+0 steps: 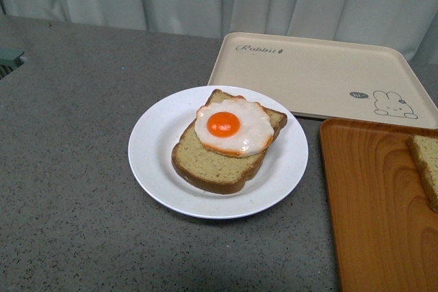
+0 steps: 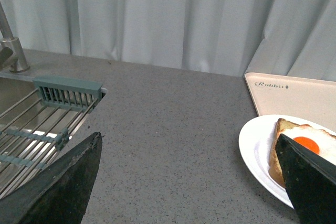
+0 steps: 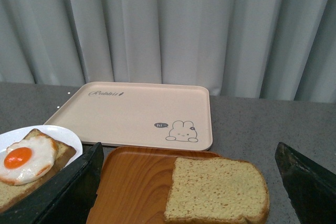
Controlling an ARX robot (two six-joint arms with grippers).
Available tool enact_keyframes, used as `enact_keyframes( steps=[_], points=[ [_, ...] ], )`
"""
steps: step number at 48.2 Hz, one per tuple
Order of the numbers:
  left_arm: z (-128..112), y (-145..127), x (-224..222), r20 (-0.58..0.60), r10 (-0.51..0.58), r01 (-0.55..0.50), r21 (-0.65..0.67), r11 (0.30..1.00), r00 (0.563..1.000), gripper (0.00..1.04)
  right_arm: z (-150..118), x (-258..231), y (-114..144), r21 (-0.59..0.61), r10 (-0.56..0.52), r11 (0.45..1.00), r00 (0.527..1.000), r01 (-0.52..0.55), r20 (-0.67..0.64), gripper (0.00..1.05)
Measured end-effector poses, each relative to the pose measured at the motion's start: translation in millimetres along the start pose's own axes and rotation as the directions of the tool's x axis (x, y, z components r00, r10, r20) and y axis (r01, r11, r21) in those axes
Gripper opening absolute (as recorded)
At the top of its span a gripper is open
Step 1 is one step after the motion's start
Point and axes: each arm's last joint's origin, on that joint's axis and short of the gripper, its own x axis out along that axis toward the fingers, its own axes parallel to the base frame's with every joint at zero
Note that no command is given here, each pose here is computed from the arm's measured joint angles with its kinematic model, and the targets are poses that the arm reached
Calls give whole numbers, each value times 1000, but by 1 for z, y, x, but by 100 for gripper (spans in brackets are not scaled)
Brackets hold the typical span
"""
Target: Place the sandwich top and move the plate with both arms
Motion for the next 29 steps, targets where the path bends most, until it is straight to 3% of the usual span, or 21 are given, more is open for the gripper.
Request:
enact_keyframes(
  steps=[29],
  points=[
    [0, 0, 0, 0, 0, 0, 0, 1000, 1000, 98, 0, 0, 0, 0, 0, 1000, 1000, 0, 0, 96]
  ],
)
